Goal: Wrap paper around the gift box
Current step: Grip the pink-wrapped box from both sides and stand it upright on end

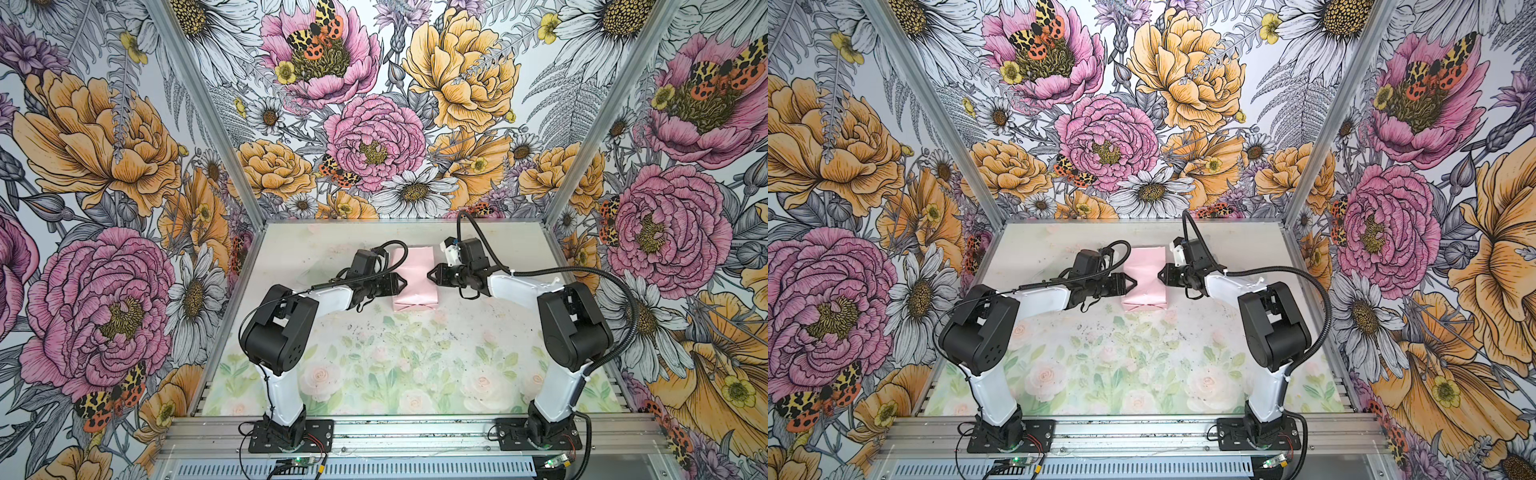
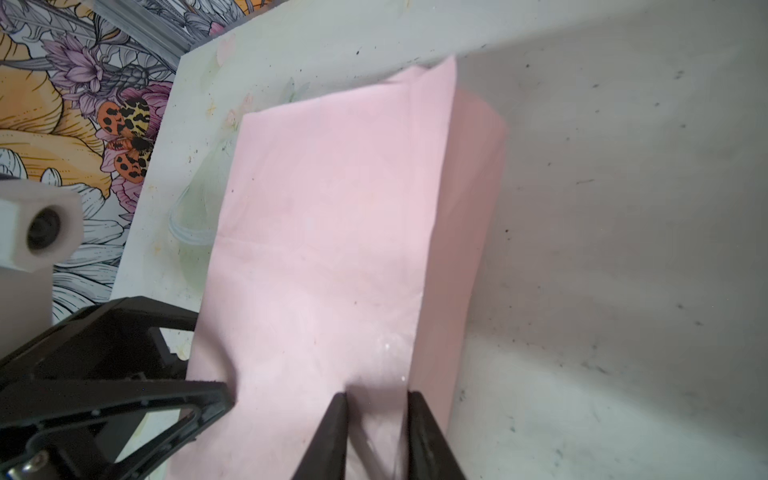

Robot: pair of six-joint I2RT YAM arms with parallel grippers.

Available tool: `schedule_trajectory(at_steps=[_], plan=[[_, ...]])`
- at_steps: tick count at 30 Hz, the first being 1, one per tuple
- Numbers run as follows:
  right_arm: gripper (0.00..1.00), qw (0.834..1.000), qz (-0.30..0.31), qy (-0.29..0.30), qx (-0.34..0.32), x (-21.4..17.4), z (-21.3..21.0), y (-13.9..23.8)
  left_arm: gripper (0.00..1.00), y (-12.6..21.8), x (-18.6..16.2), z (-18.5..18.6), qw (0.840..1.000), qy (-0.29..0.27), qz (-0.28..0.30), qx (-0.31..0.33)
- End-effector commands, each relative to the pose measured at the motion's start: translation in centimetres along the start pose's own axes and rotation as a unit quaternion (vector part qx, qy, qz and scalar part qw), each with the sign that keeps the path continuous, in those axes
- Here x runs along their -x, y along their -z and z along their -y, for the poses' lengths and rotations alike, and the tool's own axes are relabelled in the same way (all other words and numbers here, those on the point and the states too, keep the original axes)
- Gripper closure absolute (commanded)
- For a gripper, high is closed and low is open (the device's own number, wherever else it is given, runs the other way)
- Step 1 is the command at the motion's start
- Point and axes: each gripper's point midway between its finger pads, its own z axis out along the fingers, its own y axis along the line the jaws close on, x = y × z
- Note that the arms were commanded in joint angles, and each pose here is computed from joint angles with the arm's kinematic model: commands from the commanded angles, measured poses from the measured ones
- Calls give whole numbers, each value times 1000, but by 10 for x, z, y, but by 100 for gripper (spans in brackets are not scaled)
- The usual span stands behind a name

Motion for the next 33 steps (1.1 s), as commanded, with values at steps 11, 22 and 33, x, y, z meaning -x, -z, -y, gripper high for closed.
schedule_trajectory(at_steps=[11, 22, 33], plan=[[79, 973, 120, 189, 50, -20, -64, 48, 42, 28, -9, 76, 966, -222, 129, -32], [80, 969, 112, 219, 25, -97, -50, 63, 40, 42, -60, 71, 952, -258, 165, 4], [61, 977, 113, 182, -8, -135, -23, 88, 30, 59, -85, 58, 958, -235, 161, 26]])
